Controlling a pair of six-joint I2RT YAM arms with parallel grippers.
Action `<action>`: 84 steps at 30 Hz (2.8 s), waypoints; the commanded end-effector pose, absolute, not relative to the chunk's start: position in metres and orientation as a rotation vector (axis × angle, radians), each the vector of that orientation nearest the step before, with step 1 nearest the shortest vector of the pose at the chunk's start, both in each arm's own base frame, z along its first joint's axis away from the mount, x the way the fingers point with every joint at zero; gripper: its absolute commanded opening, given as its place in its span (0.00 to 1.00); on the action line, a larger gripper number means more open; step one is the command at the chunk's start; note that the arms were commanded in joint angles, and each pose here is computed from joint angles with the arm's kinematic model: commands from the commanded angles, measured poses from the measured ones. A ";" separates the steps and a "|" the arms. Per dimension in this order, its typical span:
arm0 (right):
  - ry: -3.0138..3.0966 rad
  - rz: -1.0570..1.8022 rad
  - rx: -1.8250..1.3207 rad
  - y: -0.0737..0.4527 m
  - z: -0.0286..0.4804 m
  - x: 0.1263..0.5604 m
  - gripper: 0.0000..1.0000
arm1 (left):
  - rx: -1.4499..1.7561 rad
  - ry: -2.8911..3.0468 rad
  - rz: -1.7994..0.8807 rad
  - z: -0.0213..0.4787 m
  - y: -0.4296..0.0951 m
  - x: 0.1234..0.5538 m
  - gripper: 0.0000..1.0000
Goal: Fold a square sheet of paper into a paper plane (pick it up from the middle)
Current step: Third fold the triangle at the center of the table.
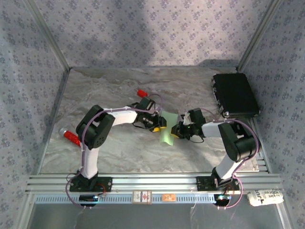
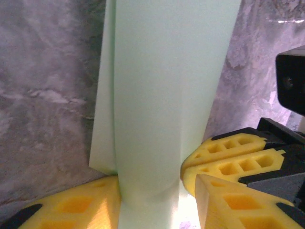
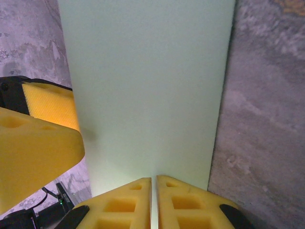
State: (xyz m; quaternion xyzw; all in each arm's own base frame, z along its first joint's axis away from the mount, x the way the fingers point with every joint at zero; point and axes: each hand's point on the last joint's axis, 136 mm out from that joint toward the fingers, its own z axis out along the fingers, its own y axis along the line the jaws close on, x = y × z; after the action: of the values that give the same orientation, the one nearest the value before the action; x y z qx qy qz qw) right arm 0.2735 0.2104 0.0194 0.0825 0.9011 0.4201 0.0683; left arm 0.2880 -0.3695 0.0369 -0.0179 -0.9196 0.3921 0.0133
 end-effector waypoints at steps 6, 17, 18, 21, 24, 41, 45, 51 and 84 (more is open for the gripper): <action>2.802 1.132 0.319 0.192 -0.009 0.264 0.13 | -0.033 -2.806 1.454 0.063 -0.379 0.297 0.45; 2.793 1.137 0.315 0.191 -0.008 0.264 0.13 | -0.028 -2.834 1.479 0.067 -0.374 0.305 0.47; 2.793 1.138 0.318 0.190 -0.008 0.264 0.13 | -0.027 -2.834 1.476 0.066 -0.374 0.305 0.47; 2.793 1.139 0.318 0.190 -0.008 0.264 0.13 | -0.022 -2.839 1.471 0.066 -0.373 0.305 0.47; 2.794 1.140 0.318 0.190 -0.008 0.264 0.13 | -0.034 -2.848 1.475 0.067 -0.372 0.304 0.46; 2.786 1.158 0.295 0.190 -0.005 0.262 0.13 | -0.100 -2.817 1.540 0.069 -0.382 0.319 0.48; 2.786 1.159 0.288 0.190 -0.005 0.261 0.13 | -0.108 -2.826 1.526 0.066 -0.382 0.321 0.48; 2.783 1.161 0.284 0.190 -0.004 0.261 0.13 | -0.117 -2.800 1.513 0.061 -0.384 0.320 0.48; 2.801 1.155 0.238 0.180 -0.003 0.257 0.13 | -0.379 -2.779 1.378 0.058 -0.387 0.312 0.45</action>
State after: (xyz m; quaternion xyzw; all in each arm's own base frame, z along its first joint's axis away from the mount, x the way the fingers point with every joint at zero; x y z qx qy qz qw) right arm 0.2718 0.2012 0.0199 0.0467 0.8985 0.4295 0.0783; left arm 0.3164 -0.3840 0.0545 -0.1016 -0.8922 0.4400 0.0015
